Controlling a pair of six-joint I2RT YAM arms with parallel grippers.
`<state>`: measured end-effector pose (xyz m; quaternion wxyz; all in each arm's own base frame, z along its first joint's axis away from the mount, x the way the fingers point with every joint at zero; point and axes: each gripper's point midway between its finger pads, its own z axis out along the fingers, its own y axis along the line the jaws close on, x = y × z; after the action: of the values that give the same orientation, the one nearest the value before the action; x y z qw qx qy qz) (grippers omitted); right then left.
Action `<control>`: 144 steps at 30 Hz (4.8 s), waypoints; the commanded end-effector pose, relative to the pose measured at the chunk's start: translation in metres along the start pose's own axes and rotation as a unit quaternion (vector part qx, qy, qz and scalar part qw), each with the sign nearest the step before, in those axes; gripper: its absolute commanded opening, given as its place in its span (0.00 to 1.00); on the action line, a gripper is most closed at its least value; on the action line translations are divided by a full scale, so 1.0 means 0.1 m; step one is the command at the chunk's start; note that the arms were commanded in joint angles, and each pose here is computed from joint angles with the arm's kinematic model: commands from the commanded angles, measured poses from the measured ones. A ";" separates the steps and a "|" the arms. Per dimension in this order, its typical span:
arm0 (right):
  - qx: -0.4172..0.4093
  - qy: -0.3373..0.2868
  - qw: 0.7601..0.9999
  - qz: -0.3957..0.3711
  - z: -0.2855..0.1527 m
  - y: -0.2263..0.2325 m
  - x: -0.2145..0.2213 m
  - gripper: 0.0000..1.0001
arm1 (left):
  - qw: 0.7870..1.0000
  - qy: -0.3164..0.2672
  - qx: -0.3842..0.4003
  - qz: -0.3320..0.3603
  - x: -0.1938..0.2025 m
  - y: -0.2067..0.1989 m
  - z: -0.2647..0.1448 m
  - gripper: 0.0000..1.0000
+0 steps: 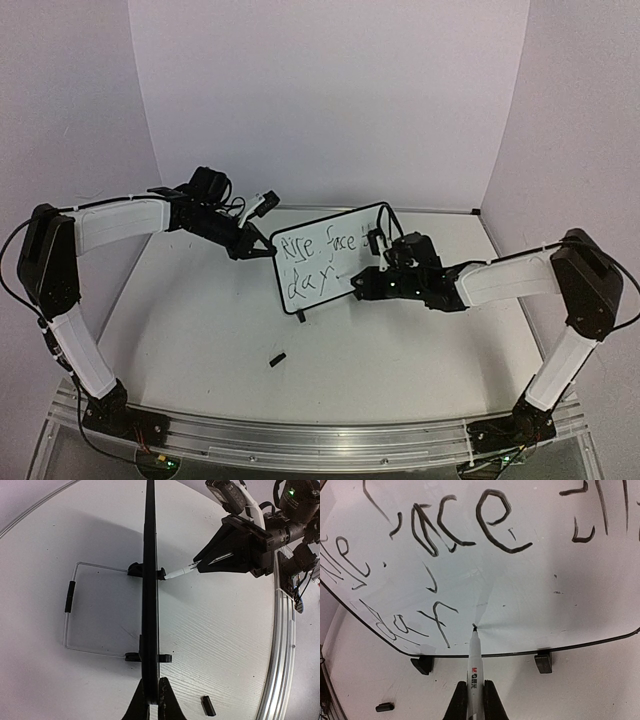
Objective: Write a sentence on the whiteboard
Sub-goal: Place the whiteboard at the center of the board, then pick up the pen cap from the center of the board, then insert the whiteboard marker without the cap into the pen cap.
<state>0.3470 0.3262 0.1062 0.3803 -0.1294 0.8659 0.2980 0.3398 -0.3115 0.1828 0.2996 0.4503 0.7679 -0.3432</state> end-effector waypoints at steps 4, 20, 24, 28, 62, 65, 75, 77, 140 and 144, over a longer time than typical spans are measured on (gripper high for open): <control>0.009 -0.047 0.999 -0.014 -0.56 0.07 -0.30 0.00 | 0.995 0.089 -0.009 -0.053 0.51 0.04 0.18 0.15; 0.038 -0.070 0.995 -0.057 -1.34 0.14 -0.60 0.00 | 0.995 0.016 -0.067 -0.070 0.21 -0.07 -0.27 0.58; 0.055 -0.053 0.995 -0.063 -1.44 0.08 -0.61 0.00 | 0.989 -0.030 -0.110 -0.095 0.23 -0.17 -0.43 0.60; 0.062 -0.048 0.995 -0.063 -1.55 0.06 -0.65 0.00 | 0.981 -0.051 -0.145 -0.122 0.35 -0.41 -0.44 0.60; 0.027 -0.033 0.999 -0.023 -1.80 0.12 -0.42 0.00 | 0.962 0.127 -0.209 -0.122 1.69 -1.06 0.68 0.36; 0.028 -0.033 0.999 -0.021 -1.81 0.11 -0.41 0.00 | 0.963 0.131 -0.203 -0.120 1.71 -1.07 0.74 0.36; 0.033 -0.034 0.999 -0.017 -1.82 0.08 -0.39 0.00 | 0.961 0.152 -0.204 -0.114 1.81 -1.05 0.80 0.26; 0.033 -0.033 0.999 -0.017 -1.81 0.08 -0.38 0.00 | 0.960 0.156 -0.203 -0.112 1.82 -1.05 0.80 0.23; -0.376 0.345 0.856 0.086 -1.89 1.28 0.60 0.00 | 0.980 -0.058 0.191 -0.003 0.28 -2.78 0.28 0.00; -0.378 0.345 0.855 0.084 -1.90 1.29 0.60 0.00 | 0.979 -0.056 0.195 -0.002 0.28 -2.79 0.28 0.00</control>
<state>0.1380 0.3060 0.2029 -0.0583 -0.2631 0.7838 0.5595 0.0847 -0.4111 0.1852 0.2270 0.4711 0.7001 -0.4862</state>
